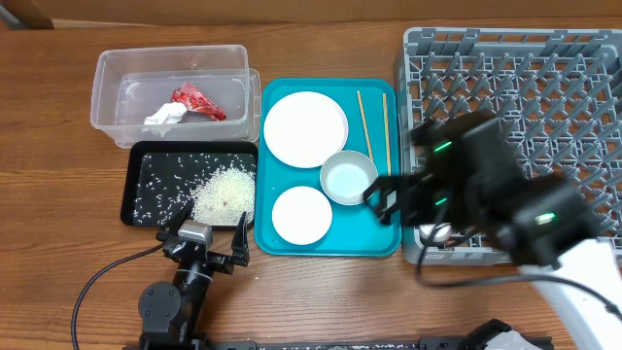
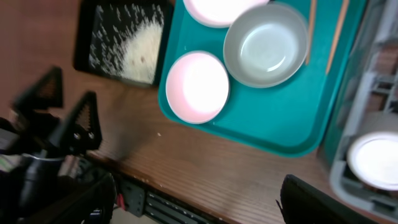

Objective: Sort waste into correct bins and load items into the dishwasher
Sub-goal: 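Reach the right gripper toward the pink bowl on the teal tray, then grasp the pink bowl rim with the right gripper and lift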

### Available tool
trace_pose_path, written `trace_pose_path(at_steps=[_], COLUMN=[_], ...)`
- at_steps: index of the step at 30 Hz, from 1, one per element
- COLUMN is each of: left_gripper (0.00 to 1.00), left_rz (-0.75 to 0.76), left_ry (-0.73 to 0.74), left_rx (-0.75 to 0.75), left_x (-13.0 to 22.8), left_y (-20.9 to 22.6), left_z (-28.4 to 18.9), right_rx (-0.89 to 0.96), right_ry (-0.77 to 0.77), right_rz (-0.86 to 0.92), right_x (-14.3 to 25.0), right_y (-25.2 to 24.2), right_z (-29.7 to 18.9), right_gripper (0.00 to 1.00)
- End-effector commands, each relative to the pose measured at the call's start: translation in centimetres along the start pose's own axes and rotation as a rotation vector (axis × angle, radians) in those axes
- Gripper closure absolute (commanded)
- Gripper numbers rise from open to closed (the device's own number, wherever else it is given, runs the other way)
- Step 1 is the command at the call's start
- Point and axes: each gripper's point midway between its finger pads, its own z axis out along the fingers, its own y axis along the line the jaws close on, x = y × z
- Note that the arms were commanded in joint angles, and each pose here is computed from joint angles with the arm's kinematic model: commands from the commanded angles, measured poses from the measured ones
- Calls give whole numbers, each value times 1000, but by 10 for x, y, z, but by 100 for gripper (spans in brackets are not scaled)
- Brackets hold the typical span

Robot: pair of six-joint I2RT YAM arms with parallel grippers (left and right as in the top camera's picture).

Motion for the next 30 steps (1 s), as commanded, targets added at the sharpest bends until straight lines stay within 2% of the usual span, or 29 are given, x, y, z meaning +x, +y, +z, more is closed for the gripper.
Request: trace_pose_path(at_steps=[1,5,8,11,16,22,26,30], left_gripper=[0,0,0,0,0,0,0,0], left_rz=[16,16,16,16,16,16,16,16], left_ry=[-6,-6,-6,-6,-6,-6,-6,-6], left_rx=[6,6,6,6,6,6,6,6], left_x=[2,2,2,2,2,2,2,2], left_y=[0,0,0,0,0,0,0,0], left_z=[0,0,0,0,0,0,0,0], right_rx=[181,211,278,299,334,463,463,456], right_ry=[-4,67,134,179,186,171,227,222], right_rz=[72,150,275,305,407,503,532,518], right_x=[9,24,36,38,37,40,48,46], right_y=[-8,-2,-12,-14,-20,-49,-53,-52], right_z=[38,80,122,153,188,225,236,236], right_gripper=[13,16,17,21,30,32,43,72])
